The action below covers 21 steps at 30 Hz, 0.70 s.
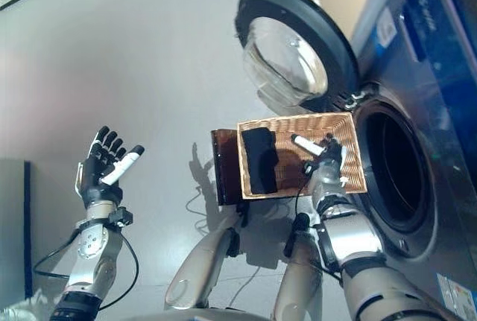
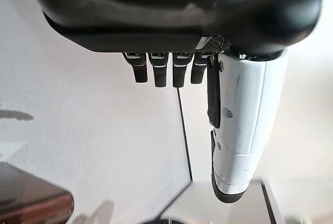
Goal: Pick up the clothes and place them into the washing machine
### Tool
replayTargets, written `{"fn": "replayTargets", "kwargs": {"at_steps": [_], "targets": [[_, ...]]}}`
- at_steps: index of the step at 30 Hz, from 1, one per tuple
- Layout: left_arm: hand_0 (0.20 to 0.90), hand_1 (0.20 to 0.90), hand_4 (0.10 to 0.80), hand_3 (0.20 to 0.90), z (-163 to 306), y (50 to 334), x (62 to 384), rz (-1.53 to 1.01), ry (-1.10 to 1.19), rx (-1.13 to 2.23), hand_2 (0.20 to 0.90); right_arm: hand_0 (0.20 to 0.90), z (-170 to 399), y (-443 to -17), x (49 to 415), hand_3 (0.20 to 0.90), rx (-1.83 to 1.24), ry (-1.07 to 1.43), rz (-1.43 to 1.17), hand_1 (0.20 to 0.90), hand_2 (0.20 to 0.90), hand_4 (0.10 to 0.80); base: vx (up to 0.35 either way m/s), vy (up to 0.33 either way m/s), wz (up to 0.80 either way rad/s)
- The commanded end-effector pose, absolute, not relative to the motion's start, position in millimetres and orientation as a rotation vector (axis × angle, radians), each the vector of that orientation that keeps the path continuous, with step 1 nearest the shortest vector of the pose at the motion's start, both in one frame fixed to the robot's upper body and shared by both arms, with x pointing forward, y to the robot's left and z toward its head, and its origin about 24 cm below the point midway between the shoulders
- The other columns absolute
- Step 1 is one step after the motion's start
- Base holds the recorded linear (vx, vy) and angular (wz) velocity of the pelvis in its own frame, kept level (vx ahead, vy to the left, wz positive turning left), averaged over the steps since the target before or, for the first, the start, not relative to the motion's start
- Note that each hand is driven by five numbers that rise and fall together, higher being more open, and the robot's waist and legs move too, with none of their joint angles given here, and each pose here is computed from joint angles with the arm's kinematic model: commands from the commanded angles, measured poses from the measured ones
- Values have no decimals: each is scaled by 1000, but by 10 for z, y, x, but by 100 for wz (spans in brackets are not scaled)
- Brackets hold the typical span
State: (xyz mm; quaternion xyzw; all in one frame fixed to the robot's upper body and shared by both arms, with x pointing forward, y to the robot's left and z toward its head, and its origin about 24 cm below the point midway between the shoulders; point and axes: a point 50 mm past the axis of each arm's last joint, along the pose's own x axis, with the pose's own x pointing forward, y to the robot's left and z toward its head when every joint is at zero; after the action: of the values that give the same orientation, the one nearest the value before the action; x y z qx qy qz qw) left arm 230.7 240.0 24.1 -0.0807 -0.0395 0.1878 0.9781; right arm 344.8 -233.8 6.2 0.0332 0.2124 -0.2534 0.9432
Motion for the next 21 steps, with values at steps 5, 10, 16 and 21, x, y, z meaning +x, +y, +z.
{"fn": "replayTargets", "kwargs": {"at_steps": [5, 10, 16, 21], "targets": [[900, 900, 800, 900, 564, 2593, 2393, 409, -258, -111, 900, 900, 135, -2159, 3506, 900, 86, 315, -439, 900, 900, 800, 29, -33, 20], [900, 900, 800, 900, 632, 2643, 2387, 414, -284, -94, 900, 900, 69, -2058, 3482, 900, 84, 336, -417, 900, 900, 800, 26, -5, 11], [900, 900, 800, 900, 704, 2710, 2384, 448, -316, -88, 900, 900, 52, -1961, 3491, 900, 105, 345, -404, 900, 900, 800, 84, -9, 13], [900, 900, 800, 900, 783, 2758, 2425, 484, -354, -99, 900, 900, 93, -1851, 3535, 900, 121, 335, -380, 900, 900, 800, 53, 9, 18]]}}
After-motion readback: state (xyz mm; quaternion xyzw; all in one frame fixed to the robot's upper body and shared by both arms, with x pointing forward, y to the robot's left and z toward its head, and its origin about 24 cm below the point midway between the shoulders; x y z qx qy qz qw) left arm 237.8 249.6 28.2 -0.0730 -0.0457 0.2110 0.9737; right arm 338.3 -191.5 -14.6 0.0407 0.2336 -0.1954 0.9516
